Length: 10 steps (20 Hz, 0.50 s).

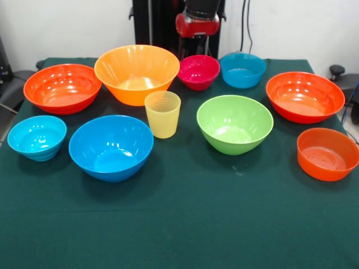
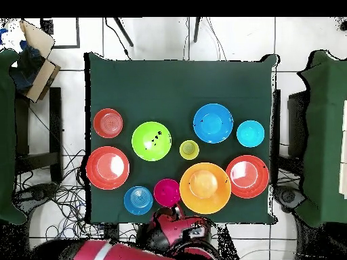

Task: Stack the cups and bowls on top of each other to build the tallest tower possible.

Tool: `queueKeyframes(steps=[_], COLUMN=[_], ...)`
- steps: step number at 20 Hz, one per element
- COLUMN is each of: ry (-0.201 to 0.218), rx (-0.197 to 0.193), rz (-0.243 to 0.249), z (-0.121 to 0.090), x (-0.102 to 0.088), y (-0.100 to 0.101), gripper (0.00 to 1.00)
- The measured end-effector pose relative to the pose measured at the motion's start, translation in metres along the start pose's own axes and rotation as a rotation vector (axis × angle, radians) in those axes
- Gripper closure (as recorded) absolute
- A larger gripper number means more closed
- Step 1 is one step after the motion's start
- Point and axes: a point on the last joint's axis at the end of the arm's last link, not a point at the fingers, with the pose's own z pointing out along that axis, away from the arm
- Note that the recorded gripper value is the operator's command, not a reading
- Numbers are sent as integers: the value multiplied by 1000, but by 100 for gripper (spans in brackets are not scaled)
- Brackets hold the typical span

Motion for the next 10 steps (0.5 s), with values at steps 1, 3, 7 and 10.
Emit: queueKeyframes(steps=[1, 3, 7, 10], ry=[-9, -28, -62, -81], rx=[3, 10, 21, 21], rz=[6, 21, 36, 32], z=[-4, -12, -23, -26], x=[-1, -5, -13, -20], y=[-3, -8, -15, -14], gripper=[0, 0, 0, 0])
